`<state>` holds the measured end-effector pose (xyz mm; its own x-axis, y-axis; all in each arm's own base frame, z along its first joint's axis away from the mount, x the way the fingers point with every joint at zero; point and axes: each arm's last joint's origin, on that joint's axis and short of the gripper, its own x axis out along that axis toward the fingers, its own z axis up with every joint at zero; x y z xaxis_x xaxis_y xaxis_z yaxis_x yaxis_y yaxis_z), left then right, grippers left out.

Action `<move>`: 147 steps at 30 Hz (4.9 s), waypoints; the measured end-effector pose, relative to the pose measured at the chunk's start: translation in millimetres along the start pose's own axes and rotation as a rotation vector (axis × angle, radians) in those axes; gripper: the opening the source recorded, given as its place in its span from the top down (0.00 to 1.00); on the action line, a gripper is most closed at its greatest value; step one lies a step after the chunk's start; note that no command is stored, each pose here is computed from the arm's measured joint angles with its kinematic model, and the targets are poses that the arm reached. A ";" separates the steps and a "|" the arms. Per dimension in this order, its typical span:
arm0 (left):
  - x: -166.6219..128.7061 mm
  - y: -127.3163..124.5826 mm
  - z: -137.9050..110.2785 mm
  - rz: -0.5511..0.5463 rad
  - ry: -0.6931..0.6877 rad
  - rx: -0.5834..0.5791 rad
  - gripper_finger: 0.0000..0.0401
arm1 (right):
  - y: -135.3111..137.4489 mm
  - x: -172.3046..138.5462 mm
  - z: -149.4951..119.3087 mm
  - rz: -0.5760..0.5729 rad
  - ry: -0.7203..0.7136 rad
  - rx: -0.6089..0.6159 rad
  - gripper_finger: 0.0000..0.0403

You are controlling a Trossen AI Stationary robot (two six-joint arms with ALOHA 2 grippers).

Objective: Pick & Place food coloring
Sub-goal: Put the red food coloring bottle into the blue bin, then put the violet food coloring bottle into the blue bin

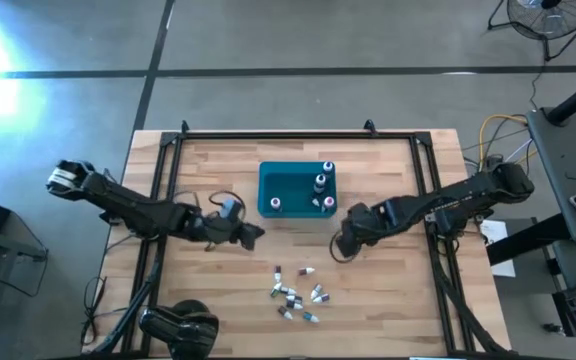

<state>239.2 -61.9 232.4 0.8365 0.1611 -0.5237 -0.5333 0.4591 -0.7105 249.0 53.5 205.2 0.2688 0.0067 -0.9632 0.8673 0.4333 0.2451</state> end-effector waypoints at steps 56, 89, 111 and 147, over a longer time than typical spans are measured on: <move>150.3 -60.8 -73.9 0.742 0.304 -0.150 0.65 | -42.6 24.1 -51.3 -0.273 0.053 -0.390 0.43; 75.1 -90.3 119.6 0.466 -0.174 0.192 0.88 | -42.3 -34.9 -34.3 -0.061 -0.405 -0.345 0.44; 51.9 -124.0 54.8 0.297 0.022 0.321 0.48 | 11.2 21.7 -50.3 0.139 -0.212 -1.054 0.47; 20.4 -46.3 -103.6 0.440 0.289 0.455 0.48 | 132.9 105.7 -93.0 0.035 0.038 -1.193 0.66</move>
<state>267.8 -170.4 205.9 0.4542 0.2058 -0.8668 -0.6564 0.7351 -0.1694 353.7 195.7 125.7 0.2544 0.0529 -0.9657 -0.0817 0.9961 0.0331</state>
